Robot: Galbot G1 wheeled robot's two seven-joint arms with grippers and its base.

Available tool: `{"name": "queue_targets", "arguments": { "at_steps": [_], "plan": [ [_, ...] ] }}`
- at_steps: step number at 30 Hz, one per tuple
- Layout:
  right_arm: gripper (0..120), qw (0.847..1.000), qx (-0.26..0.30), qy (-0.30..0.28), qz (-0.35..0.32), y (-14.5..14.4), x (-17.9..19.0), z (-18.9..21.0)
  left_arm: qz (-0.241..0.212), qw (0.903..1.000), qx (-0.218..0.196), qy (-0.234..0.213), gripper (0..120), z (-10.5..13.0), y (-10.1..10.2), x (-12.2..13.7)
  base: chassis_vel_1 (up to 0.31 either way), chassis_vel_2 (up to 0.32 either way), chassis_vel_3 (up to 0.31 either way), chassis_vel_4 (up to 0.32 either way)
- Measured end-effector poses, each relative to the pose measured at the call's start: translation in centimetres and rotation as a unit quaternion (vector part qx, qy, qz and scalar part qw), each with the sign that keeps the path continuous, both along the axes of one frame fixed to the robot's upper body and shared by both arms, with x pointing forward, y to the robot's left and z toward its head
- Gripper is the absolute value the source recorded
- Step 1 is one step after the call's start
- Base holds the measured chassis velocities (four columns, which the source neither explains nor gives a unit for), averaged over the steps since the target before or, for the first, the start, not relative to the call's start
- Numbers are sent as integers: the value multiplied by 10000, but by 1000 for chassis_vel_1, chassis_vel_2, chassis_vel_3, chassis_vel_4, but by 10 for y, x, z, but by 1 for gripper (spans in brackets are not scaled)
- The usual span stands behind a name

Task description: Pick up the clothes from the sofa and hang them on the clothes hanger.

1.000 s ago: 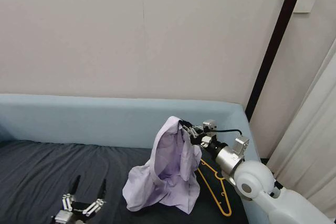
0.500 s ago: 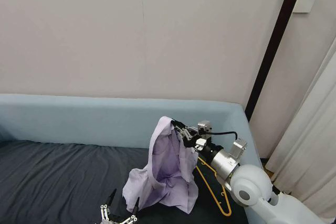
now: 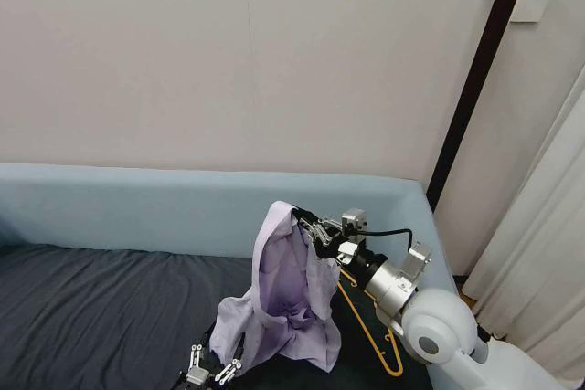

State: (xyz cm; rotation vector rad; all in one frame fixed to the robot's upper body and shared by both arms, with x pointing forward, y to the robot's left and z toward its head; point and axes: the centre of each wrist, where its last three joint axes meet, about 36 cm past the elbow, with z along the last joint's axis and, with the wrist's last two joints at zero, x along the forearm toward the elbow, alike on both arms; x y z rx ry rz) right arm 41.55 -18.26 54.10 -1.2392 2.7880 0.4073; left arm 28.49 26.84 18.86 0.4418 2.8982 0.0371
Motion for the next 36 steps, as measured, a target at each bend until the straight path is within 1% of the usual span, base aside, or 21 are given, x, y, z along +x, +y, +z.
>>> {"name": "queue_targets", "arguments": {
  "at_steps": [4,5,8,9,10,13,14,16,18,20,22,23,24,26,28,29,31,32,33,34,36],
  "plan": [
    [0,10000,19,-12,4,1,-1,1,-15,10000,-14,-12,41,0,-1,-1,0,0,0,0],
    [0,10000,19,-12,4,1,-1,1,-15,10000,-14,-12,41,0,-1,-1,0,0,0,0],
    [0,10000,42,-32,0,2,-2,3,-27,10000,-29,-44,27,1,-3,0,0,0,0,0],
    [0,10000,44,-43,-7,2,-2,4,-27,10000,-34,-65,24,3,-3,0,0,0,0,0],
    [0,10000,44,-43,-7,2,-2,4,-27,10000,-34,-65,24,3,-3,0,0,0,0,0],
    [0,9999,62,-79,-49,-2,-2,7,-58,9998,-112,-173,9,9,-1,0,0,0,0,0],
    [0,9999,62,-79,-49,-2,-2,7,-58,9998,-112,-173,9,9,-1,0,0,0,0,0],
    [0,9999,87,-119,-89,-5,-2,11,-101,9991,-249,-313,0,18,4,0,0,0,0,0],
    [0,9998,97,-142,-126,-7,-1,12,-117,9988,-288,-388,0,24,7,0,0,0,0,0],
    [0,9992,137,-224,-296,-13,2,21,-164,9973,-351,-631,0,42,15,3,0,0,0,0],
    [0,9982,224,-320,-454,-20,5,34,-200,9947,-424,-920,0,66,22,8,0,0,0,0],
    [0,9982,224,-320,-454,-20,5,34,-200,9947,-424,-920,0,66,22,8,0,0,0,0],
    [0,9973,297,-399,-547,-24,5,45,-241,9917,-479,-1167,0,90,27,13,0,0,0,0],
    [0,9958,400,-510,-653,-29,4,62,-308,9869,-555,-1483,0,124,34,19,0,0,0,0],
    [0,9933,545,-756,-678,-36,-3,89,-462,9770,-735,-1949,0,179,42,27,0,0,0,0],
    [0,9933,545,-756,-678,-36,-3,89,-462,9770,-735,-1949,0,179,42,27,0,0,0,0],
    [0,9908,727,-1012,-519,-39,-16,110,-498,9695,-897,-2225,0,215,51,29,0,0,0,0],
    [0,9901,773,-1075,-465,-40,-20,115,-507,9673,-949,-2297,0,226,54,30,0,0,0,0],
    [0,9875,913,-1261,-254,-41,-32,129,-549,9618,-1083,-2452,0,248,59,29,0,0,0,0],
    [0,9875,913,-1261,-254,-41,-32,129,-549,9618,-1083,-2452,0,248,59,29,0,0,0,0],
    [0,9826,1113,-1480,97,-42,-47,146,-630,9558,-1243,-2589,0,268,62,29,0,0,0,0]
  ]
}}
